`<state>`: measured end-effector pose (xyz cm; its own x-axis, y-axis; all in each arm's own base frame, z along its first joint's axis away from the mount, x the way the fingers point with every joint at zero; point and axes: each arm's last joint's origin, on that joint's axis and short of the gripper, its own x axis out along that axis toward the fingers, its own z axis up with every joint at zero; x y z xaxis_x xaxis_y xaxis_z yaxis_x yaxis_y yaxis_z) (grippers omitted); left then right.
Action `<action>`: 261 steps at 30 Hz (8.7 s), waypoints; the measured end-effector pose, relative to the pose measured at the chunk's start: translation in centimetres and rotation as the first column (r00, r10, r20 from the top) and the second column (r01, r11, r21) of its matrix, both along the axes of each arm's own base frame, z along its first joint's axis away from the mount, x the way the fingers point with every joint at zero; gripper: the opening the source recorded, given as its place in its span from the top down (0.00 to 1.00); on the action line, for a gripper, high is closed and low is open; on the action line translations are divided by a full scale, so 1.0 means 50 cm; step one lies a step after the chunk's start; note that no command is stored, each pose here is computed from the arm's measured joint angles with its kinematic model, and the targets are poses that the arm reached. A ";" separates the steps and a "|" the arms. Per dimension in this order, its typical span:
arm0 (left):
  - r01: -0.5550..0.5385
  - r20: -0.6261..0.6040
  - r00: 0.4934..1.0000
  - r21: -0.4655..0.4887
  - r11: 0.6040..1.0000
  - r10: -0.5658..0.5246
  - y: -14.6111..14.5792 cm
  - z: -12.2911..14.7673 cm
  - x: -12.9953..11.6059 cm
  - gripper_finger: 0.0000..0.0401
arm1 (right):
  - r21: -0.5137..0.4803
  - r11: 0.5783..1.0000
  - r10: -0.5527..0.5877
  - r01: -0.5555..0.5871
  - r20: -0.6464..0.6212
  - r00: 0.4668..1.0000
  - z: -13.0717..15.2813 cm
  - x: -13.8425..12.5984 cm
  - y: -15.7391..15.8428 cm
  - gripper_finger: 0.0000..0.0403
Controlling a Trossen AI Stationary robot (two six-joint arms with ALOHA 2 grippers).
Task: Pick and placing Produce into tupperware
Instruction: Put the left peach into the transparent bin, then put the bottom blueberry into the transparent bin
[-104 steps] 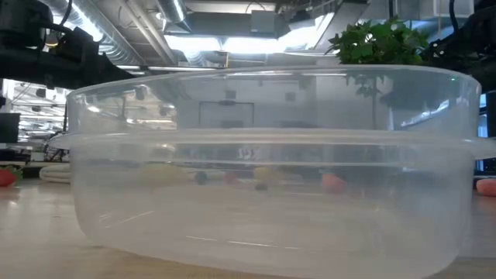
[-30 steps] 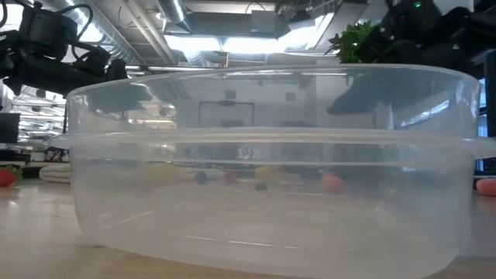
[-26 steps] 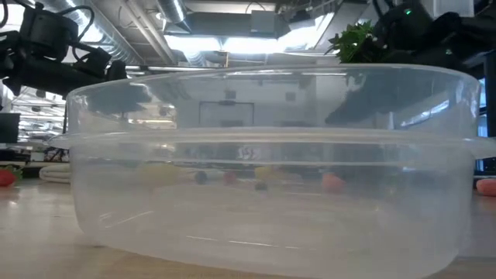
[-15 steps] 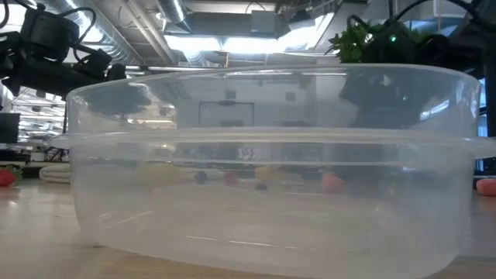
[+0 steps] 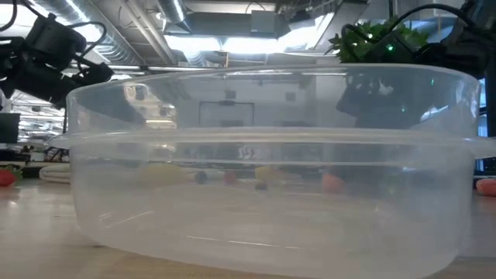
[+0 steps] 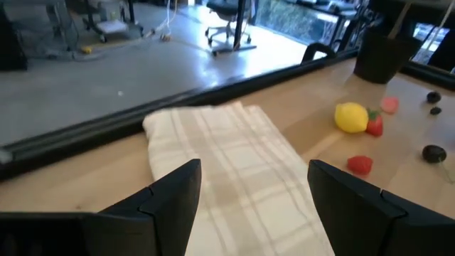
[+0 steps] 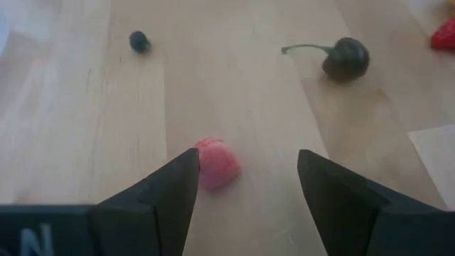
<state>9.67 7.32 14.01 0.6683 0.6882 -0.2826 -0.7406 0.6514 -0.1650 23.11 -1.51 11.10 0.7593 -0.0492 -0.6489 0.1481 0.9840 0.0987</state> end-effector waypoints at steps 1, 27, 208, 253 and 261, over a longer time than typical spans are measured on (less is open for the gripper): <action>-0.001 -0.003 1.000 -0.008 1.000 0.001 0.000 -0.002 0.000 0.38 | 0.001 1.000 0.001 -0.001 -0.005 1.000 -0.002 0.000 0.001 0.40; 0.003 -0.010 1.000 -0.004 1.000 -0.003 -0.001 -0.002 0.000 0.38 | -0.074 0.997 0.029 -0.029 -0.001 1.000 -0.015 0.034 0.048 0.40; -0.002 -0.084 0.996 -0.063 0.998 -0.003 -0.004 -0.019 -0.006 0.38 | 0.248 0.881 0.452 -0.402 -0.194 0.871 0.131 0.319 0.378 0.57; 0.046 -0.083 0.995 -0.079 0.996 -0.052 -0.007 -0.021 -0.004 0.38 | -0.135 0.903 0.411 -0.408 0.000 0.911 0.090 0.263 0.051 0.57; 0.045 -0.083 0.995 -0.079 0.996 -0.052 -0.007 -0.021 -0.004 0.38 | -0.081 0.931 0.359 -0.355 0.042 0.932 0.042 0.226 0.050 0.57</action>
<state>9.47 6.99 12.96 0.6717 0.6294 -0.3909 -0.7218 0.6748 -0.1537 34.40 0.97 13.18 0.7699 0.1872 -0.6100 -0.2177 0.9757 0.0247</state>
